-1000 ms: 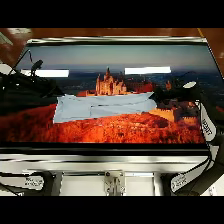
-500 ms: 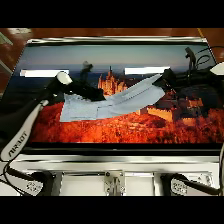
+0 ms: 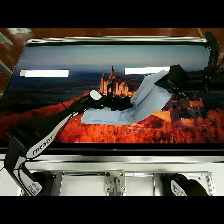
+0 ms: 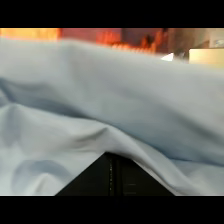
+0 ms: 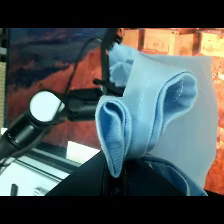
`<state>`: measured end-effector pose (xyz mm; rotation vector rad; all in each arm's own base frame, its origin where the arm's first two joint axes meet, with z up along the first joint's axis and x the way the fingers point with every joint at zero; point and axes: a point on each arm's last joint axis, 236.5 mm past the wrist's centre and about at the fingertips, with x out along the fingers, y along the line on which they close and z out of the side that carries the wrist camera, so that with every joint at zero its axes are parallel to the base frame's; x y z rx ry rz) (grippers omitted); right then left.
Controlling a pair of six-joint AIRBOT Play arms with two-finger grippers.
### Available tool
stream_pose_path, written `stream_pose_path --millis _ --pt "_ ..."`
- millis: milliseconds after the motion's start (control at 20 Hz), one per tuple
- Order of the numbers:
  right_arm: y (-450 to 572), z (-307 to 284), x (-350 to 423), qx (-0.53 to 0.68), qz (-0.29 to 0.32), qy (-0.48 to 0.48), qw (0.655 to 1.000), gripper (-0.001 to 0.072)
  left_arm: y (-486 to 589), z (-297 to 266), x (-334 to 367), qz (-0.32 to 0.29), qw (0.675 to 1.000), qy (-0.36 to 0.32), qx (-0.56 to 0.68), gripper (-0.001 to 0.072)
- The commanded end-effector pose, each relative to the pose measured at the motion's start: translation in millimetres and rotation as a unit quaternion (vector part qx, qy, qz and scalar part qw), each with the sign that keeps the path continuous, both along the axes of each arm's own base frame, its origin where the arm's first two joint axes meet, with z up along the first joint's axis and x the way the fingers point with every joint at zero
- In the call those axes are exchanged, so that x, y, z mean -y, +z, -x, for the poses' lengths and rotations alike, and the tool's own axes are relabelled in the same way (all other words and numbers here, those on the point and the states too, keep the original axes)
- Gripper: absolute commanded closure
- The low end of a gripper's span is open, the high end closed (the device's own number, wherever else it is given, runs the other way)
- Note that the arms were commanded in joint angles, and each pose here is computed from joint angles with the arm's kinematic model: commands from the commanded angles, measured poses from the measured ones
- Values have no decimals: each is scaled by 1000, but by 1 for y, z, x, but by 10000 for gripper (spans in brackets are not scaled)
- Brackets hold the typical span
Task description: Fold the shirts.
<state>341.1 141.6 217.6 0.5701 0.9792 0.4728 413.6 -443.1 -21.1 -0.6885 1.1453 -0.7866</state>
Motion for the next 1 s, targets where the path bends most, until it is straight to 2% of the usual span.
stream_pose_path --millis 0,150,300,450,550,600,650,700,800,950 --pt "-13 -3 -13 -4 34 -2 999 653 36 -39 -59 -43 995 2 85 669" --pt "-40 -34 -67 7 23 31 999 653 94 -73 -178 -144 975 36 164 669" --pt "-82 -75 -150 30 -15 39 999 653 174 -77 -296 -197 948 111 222 669" --pt "-143 -91 -237 0 -86 15 996 652 241 -44 -382 -214 928 181 247 667" --pt "-195 -81 -284 -69 -132 -10 989 642 261 -9 -411 -231 923 189 242 667" --pt "-221 -70 -300 -104 -141 -13 984 507 266 5 -417 -241 922 183 242 667" --pt "-241 -61 -310 -131 -144 -13 981 234 270 18 -421 -250 921 176 241 667" --pt "-253 -51 -315 -149 -139 3 979 138 271 28 -424 -257 921 172 237 667" --pt "-258 -40 -305 -150 -108 52 981 138 271 37 -425 -263 919 173 237 667" --pt "-242 -48 -243 -144 -44 100 983 138 260 39 -424 -262 923 170 225 667"
